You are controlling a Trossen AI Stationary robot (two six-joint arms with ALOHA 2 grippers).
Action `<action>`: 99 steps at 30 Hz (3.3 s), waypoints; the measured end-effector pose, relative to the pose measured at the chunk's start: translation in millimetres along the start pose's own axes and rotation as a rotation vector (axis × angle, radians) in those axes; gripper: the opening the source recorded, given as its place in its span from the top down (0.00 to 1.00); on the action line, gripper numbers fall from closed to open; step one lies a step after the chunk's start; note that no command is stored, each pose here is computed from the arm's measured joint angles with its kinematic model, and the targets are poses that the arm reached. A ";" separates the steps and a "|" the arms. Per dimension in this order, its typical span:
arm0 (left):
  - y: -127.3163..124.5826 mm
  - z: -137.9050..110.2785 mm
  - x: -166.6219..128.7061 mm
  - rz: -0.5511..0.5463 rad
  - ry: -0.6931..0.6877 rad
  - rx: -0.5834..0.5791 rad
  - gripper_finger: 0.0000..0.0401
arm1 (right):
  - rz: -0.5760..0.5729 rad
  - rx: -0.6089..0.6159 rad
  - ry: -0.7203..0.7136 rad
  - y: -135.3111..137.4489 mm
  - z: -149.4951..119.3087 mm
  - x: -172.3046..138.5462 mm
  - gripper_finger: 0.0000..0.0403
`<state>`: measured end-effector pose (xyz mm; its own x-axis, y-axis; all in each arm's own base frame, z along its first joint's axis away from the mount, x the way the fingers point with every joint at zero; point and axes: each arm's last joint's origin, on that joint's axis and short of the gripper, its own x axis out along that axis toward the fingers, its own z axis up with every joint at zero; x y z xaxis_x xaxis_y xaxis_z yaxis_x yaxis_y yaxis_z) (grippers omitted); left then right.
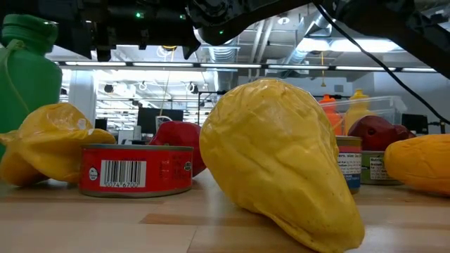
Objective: Pick & Place Food Item
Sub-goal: Put the green water bottle into the transparent container
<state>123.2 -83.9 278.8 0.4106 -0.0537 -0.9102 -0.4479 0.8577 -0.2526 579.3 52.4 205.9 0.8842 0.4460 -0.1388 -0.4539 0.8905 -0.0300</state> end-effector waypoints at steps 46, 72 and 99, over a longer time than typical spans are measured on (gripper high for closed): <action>10.3 -1.5 -17.5 -0.116 -0.041 0.021 1.00 | 0.075 0.135 0.070 -28.2 15.3 -26.6 0.48; 47.9 -7.1 -53.7 -0.236 -0.276 0.093 1.00 | -0.218 0.099 0.346 -61.0 192.8 -286.1 0.48; 49.8 -3.3 -54.4 -0.140 -0.406 0.142 1.00 | -1.329 0.131 0.165 53.8 85.6 -474.4 0.47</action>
<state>75.9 -39.9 314.7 0.7505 0.0060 -0.6609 -0.2639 0.9195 -0.2913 144.9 -103.6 354.9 0.6152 -0.7638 -0.1952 0.7531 0.6427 -0.1411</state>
